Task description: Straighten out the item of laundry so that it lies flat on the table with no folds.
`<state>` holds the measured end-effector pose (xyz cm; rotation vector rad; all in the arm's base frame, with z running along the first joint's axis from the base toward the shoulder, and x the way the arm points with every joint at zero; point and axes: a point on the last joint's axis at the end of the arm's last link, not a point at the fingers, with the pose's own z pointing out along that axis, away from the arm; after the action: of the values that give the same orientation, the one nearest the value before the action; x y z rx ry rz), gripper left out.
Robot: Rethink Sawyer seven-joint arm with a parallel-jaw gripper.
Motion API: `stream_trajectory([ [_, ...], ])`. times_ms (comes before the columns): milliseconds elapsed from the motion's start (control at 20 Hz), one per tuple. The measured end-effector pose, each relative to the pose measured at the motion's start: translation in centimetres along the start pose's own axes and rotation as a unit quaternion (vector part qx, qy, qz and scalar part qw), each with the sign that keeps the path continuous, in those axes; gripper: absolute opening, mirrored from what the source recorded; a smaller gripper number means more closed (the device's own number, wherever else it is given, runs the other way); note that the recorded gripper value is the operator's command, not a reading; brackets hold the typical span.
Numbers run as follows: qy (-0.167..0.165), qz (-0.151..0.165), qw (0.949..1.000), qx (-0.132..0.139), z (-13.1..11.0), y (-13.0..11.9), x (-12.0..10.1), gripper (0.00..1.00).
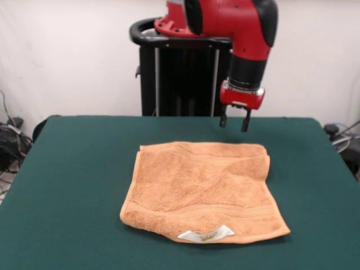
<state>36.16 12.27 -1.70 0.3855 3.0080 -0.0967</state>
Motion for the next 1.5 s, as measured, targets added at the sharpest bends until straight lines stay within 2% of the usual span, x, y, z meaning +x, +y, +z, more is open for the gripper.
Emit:
stream_trajectory([
  [400,-0.042,-0.001,0.9988,-0.024,0.0,0.6,-1.3,1.00],
  [800,-0.059,-0.016,0.9975,-0.036,-0.2,1.3,-1.2,1.00],
  [1200,-0.104,-0.042,0.9913,-0.069,0.3,2.4,-1.7,1.00],
  [1500,-0.134,-0.046,0.9858,-0.090,1.2,3.4,-2.4,1.00],
])
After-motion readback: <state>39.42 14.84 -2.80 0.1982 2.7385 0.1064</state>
